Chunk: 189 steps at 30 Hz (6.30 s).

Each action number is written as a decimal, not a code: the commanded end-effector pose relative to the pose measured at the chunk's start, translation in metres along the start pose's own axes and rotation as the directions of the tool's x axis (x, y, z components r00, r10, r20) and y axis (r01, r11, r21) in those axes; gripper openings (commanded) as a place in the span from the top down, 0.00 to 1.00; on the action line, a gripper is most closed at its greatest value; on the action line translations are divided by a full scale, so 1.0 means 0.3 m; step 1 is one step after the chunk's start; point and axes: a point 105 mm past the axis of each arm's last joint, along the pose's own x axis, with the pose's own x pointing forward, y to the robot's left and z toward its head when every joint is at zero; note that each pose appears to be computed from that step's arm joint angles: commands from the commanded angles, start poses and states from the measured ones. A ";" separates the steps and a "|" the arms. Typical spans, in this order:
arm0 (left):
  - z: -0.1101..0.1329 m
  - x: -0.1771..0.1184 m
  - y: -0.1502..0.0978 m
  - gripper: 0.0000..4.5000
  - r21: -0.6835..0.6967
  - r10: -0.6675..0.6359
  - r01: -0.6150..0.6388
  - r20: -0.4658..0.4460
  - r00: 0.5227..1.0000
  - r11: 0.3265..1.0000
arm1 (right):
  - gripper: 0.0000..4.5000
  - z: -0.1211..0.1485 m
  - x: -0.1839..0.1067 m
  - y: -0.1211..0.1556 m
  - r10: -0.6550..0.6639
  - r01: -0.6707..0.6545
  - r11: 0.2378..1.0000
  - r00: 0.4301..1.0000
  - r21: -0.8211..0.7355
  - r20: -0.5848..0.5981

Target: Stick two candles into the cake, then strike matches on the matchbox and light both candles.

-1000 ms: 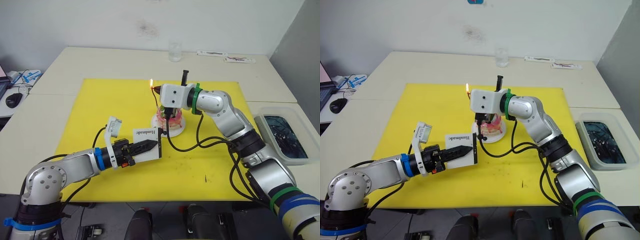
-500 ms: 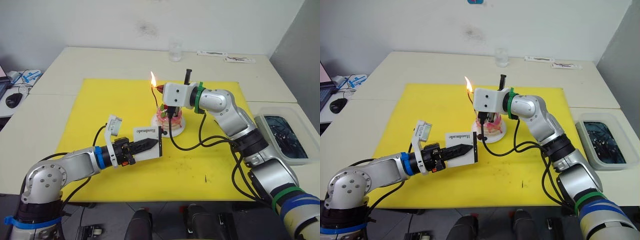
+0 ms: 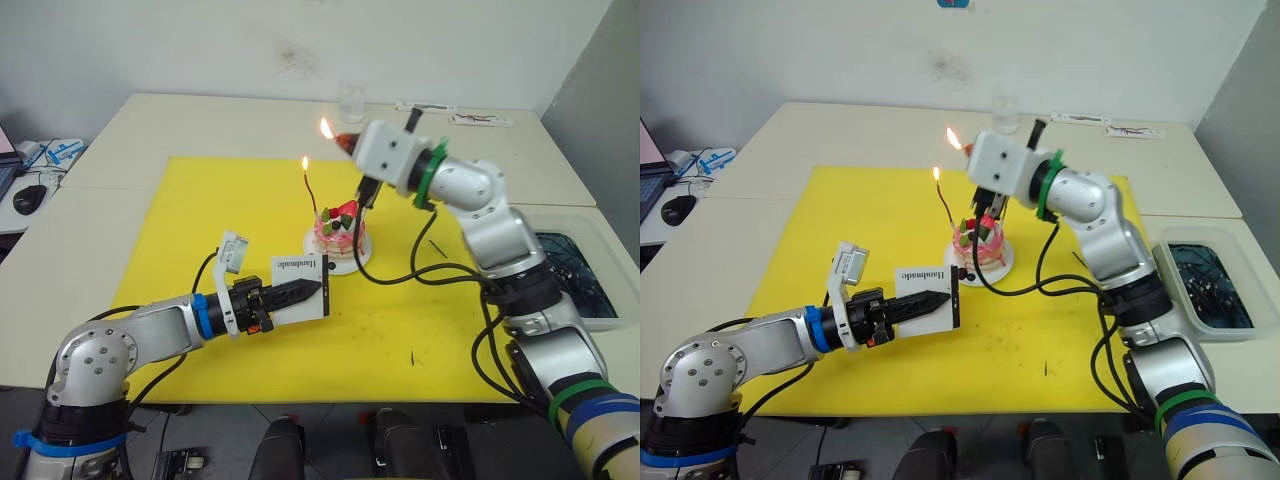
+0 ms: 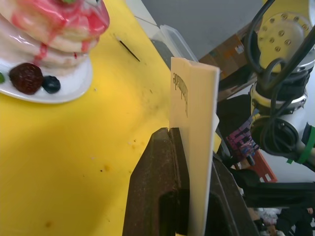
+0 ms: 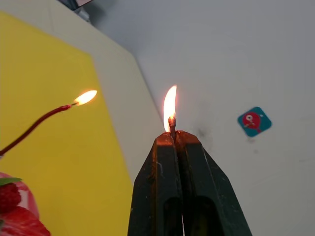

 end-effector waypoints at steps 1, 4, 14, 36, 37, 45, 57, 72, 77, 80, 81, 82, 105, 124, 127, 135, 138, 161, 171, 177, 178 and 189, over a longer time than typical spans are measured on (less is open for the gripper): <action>-0.006 0.012 -0.043 1.00 0.033 -0.054 0.054 -0.022 0.998 0.998 | 1.00 -0.015 -0.106 -0.102 -0.116 0.117 0.993 0.992 0.024 -0.047; -0.018 0.025 -0.054 1.00 0.030 -0.082 0.084 -0.039 0.996 0.996 | 1.00 -0.121 -0.270 -0.158 -0.185 0.196 0.980 0.958 0.028 -0.219; -0.046 0.075 -0.082 1.00 0.008 -0.166 0.167 -0.071 0.984 0.986 | 1.00 -0.393 -0.729 -0.146 -0.247 0.320 0.947 0.702 -0.014 -0.668; -0.047 0.105 -0.081 1.00 0.002 -0.187 0.188 -0.061 0.980 0.982 | 0.22 -0.563 -0.825 -0.105 -0.249 0.329 0.943 0.595 -0.051 -0.765; -0.046 0.105 -0.080 1.00 0.002 -0.186 0.186 -0.060 0.981 0.982 | 0.14 -0.557 -0.825 -0.111 -0.257 0.332 0.941 0.597 -0.058 -0.760; -0.036 0.096 -0.070 1.00 0.012 -0.171 0.172 -0.059 0.983 0.985 | 0.01 -0.413 -0.723 -0.104 -0.157 0.252 0.965 0.780 0.075 -0.606; -0.017 0.069 -0.065 1.00 0.027 -0.153 0.155 -0.056 0.987 0.988 | 0.01 -0.391 -0.491 0.189 0.082 0.167 0.797 0.922 0.580 -0.378; -0.008 0.040 -0.067 1.00 0.041 -0.119 0.121 -0.062 0.991 0.992 | 0.01 -0.523 -0.341 0.260 0.003 0.271 0.730 0.917 0.628 -0.400; -0.007 0.040 -0.068 1.00 0.042 -0.115 0.118 -0.062 0.991 0.992 | 0.01 -0.541 -0.333 0.284 0.007 0.294 0.705 0.907 0.645 -0.421; -0.005 0.041 -0.068 1.00 0.042 -0.114 0.117 -0.062 0.992 0.992 | 0.01 -0.554 -0.333 0.293 0.012 0.316 0.690 0.895 0.651 -0.447; -0.005 0.041 -0.068 1.00 0.041 -0.114 0.117 -0.061 0.992 0.992 | 0.01 -0.557 -0.333 0.295 0.013 0.321 0.688 0.891 0.650 -0.453; -0.005 0.041 -0.068 1.00 0.041 -0.114 0.117 -0.062 0.992 0.992 | 0.01 -0.559 -0.334 0.297 0.013 0.328 0.681 0.888 0.655 -0.459; -0.011 0.041 -0.062 1.00 0.031 -0.100 0.102 -0.051 0.994 0.994 | 0.99 -0.544 -0.327 0.320 0.063 0.325 0.671 0.871 0.667 -0.487; -0.013 0.038 -0.058 1.00 0.031 -0.095 0.097 -0.058 0.994 0.995 | 0.99 -0.340 -0.411 0.427 0.116 0.221 0.653 0.916 0.724 -0.384; -0.015 0.039 -0.057 1.00 0.030 -0.097 0.099 -0.067 0.993 0.995 | 0.99 -0.333 -0.416 0.457 0.105 0.227 0.652 0.918 0.724 -0.382; -0.004 0.041 -0.055 1.00 0.037 -0.102 0.105 -0.082 0.991 0.994 | 0.69 -0.377 -0.421 0.493 0.091 0.260 0.658 0.904 0.706 -0.418; -0.004 0.039 -0.055 1.00 0.038 -0.101 0.104 -0.086 0.991 0.994 | 0.45 -0.380 -0.422 0.498 0.089 0.255 0.664 0.906 0.703 -0.413; -0.002 0.037 -0.055 1.00 0.039 -0.093 0.097 -0.086 0.992 0.995 | 1.00 -0.399 -0.421 0.525 0.077 0.268 0.651 0.908 0.710 -0.412; -0.001 0.040 -0.050 1.00 0.033 -0.091 0.094 -0.079 0.993 0.995 | 1.00 -0.353 -0.415 0.489 0.087 0.209 0.666 0.932 0.716 -0.353; 0.015 0.052 -0.034 1.00 0.025 -0.077 0.078 -0.048 0.996 0.997 | 1.00 -0.256 -0.405 0.432 0.130 0.084 0.714 0.960 0.695 -0.249; 0.018 0.057 -0.029 1.00 0.024 -0.071 0.072 -0.042 0.997 0.997 | 1.00 -0.226 -0.402 0.421 0.143 0.047 0.723 0.966 0.689 -0.216; 0.058 0.111 -0.007 1.00 0.010 -0.084 0.084 -0.011 0.996 0.996 | 1.00 0.047 -0.405 0.424 0.417 -0.389 0.758 0.906 0.524 0.070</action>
